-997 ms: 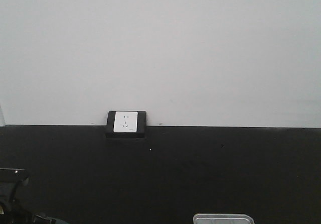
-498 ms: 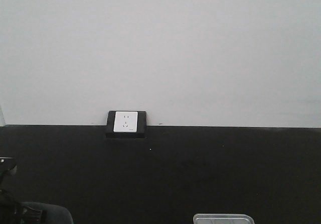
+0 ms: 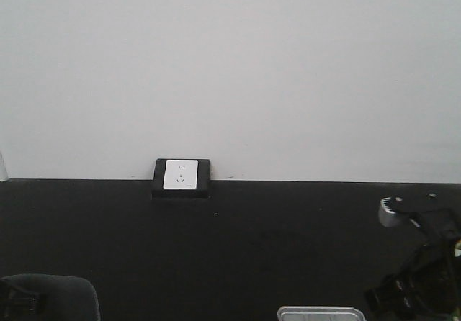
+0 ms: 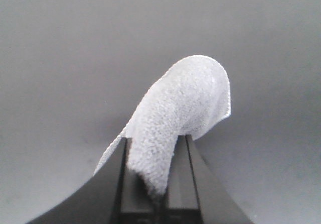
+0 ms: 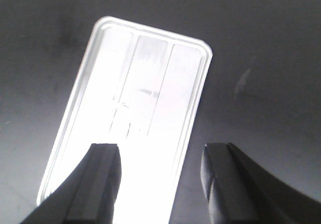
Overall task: Wipe beaker with gray cloth and return to tray
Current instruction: 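Lower the right gripper over the tray and grasp the glass beaker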
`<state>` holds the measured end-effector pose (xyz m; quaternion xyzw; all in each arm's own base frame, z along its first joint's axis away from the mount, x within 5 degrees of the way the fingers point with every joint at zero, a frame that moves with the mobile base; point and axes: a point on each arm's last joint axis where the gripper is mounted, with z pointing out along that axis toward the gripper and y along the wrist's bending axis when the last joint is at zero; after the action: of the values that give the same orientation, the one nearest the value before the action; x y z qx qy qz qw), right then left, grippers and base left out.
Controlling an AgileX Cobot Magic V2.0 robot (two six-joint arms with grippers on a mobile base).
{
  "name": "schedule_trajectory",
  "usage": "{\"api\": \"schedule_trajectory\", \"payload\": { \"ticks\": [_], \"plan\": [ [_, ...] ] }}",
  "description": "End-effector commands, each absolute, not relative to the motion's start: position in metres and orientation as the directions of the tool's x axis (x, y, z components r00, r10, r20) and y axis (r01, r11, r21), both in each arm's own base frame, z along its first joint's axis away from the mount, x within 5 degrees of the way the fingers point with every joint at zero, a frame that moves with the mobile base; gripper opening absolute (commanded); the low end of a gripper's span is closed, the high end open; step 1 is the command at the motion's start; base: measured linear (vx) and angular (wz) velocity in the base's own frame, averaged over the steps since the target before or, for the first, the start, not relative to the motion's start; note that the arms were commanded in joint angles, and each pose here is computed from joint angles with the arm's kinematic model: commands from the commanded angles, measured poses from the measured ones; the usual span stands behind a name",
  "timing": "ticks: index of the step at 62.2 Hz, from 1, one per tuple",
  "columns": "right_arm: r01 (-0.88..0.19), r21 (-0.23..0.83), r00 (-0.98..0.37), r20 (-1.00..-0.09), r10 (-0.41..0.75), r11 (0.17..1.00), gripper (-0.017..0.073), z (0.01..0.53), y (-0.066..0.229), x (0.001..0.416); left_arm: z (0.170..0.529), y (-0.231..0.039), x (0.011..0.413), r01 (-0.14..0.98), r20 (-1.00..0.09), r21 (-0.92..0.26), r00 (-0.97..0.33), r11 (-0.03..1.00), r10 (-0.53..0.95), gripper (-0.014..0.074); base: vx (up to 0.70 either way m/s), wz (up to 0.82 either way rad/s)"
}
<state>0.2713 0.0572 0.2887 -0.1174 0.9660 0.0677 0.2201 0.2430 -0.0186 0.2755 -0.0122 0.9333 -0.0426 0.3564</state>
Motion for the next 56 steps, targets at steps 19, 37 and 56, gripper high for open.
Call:
{"api": "schedule_trajectory", "payload": {
  "ticks": [19,37,56],
  "plan": [
    [-0.242,0.095,-0.916,-0.351,-0.195,0.966,0.0407,0.263,0.094,0.303,0.296,-0.019,0.245,0.011,-0.745,-0.103,-0.664,0.995,-0.070,-0.0006,0.00,0.00],
    [-0.248,0.087,-0.937,-0.274,-0.217,0.965,0.0407,0.238,0.096,0.312,0.296,-0.019,0.245,0.011,-0.746,-0.104,-0.662,0.994,-0.071,-0.0006,0.00,0.00],
    [-0.236,0.088,-0.953,-0.213,-0.213,0.968,0.0402,0.207,0.099,0.325,0.296,-0.019,0.245,0.011,-0.746,-0.104,-0.662,0.994,-0.071,-0.0006,0.00,0.00]
  ]
}}
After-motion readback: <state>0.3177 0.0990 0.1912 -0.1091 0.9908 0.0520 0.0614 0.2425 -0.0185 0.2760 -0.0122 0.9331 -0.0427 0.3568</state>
